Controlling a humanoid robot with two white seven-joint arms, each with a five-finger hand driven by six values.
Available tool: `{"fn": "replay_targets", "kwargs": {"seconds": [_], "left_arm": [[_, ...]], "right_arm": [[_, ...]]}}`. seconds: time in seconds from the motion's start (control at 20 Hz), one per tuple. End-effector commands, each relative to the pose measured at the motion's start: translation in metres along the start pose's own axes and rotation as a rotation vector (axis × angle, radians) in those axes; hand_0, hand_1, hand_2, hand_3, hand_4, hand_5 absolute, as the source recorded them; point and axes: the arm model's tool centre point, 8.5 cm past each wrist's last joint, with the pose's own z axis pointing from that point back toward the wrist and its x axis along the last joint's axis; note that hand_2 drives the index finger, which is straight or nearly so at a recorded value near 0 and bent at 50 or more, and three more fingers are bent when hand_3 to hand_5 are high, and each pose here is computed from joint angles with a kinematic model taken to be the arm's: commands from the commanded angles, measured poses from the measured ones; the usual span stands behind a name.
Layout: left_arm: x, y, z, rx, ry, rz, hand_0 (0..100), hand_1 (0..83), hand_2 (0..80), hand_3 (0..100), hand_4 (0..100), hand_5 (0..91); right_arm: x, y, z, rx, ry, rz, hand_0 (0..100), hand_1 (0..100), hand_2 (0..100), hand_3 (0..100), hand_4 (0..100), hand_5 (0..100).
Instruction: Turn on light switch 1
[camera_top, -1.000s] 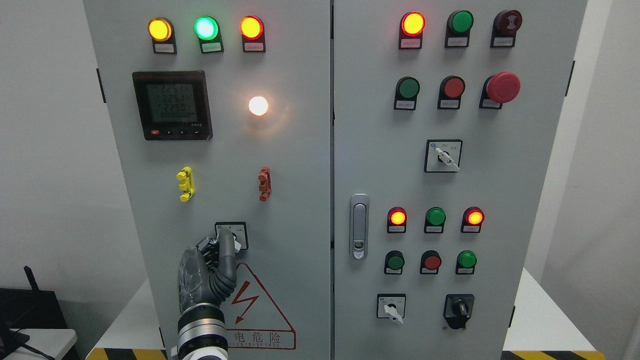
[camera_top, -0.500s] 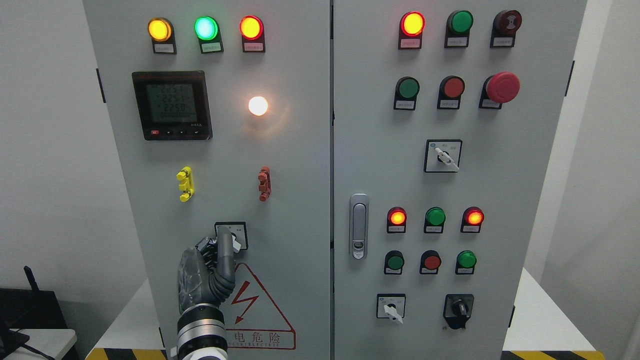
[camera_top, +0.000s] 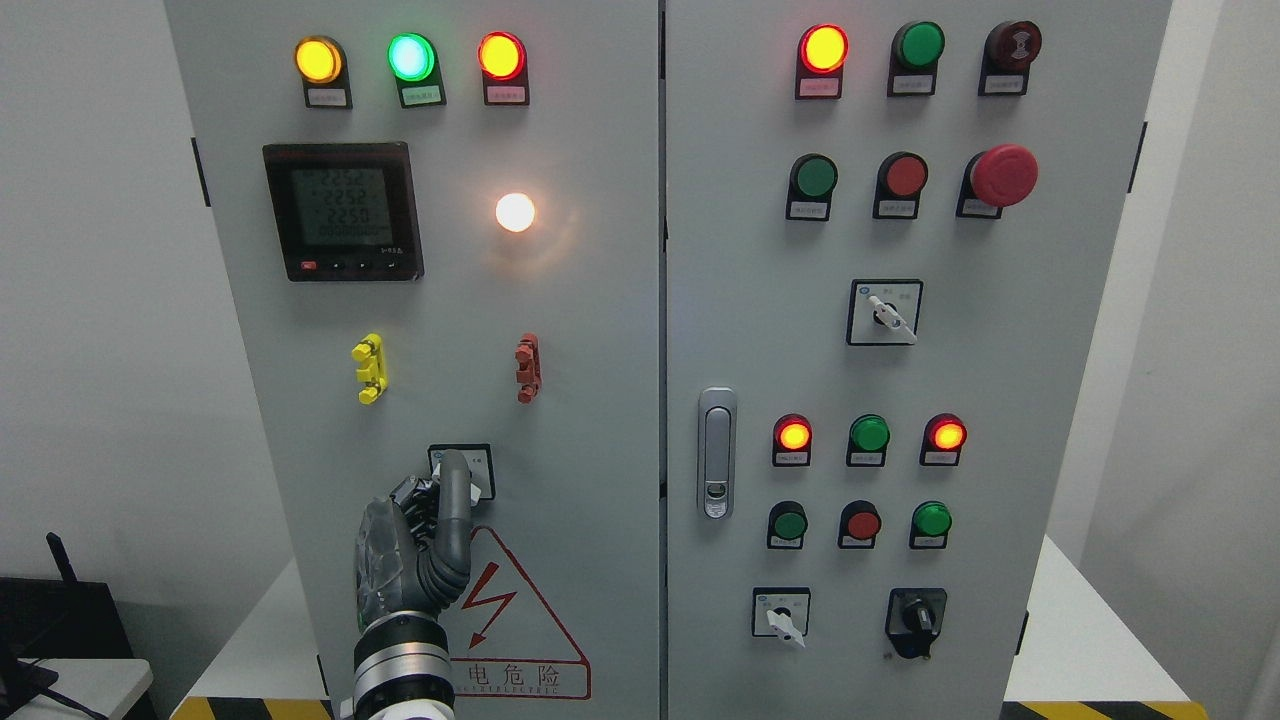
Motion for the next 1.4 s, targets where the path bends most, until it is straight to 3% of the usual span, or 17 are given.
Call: {"fn": "replay_targets", "kwargs": {"seconds": [0.0, 0.5, 0.95, 1.15, 1.35], "left_arm": [[-0.003, 0.001, 0.002, 0.001, 0.005, -0.001, 30, 12.8, 45.4, 79, 89, 86.9], [-0.008, 0.005, 0.008, 0.005, 0.006, 0.003, 29, 11.4, 46.0, 79, 90, 87.0], [-0.021, 0.011, 0.024, -0.028, -0.020, 0.023, 13, 9.1, 46.9, 81, 90, 87.0], [-0.033, 0.024, 0.037, -0.013, -0.068, 0.049, 4, 12.0, 47.4, 82, 91, 87.0], [-0.069, 0.055, 0.054, -0.018, -0.121, 0.051, 0, 12.6, 49.3, 85, 93, 86.6]], "right_arm": [[0.000, 0.001, 0.000, 0.002, -0.001, -0.008, 12, 39, 0, 0, 0, 0], [0.000, 0.000, 0.000, 0.000, 0.001, -0.008, 12, 39, 0, 0, 0, 0], [0.000, 0.001, 0.000, 0.002, 0.001, -0.008, 12, 39, 0, 0, 0, 0], [-0.001, 0.001, 0.000, 0.002, 0.001, -0.008, 12, 39, 0, 0, 0, 0], [-0.001, 0.001, 0.000, 0.002, 0.001, -0.008, 12, 39, 0, 0, 0, 0]]}}
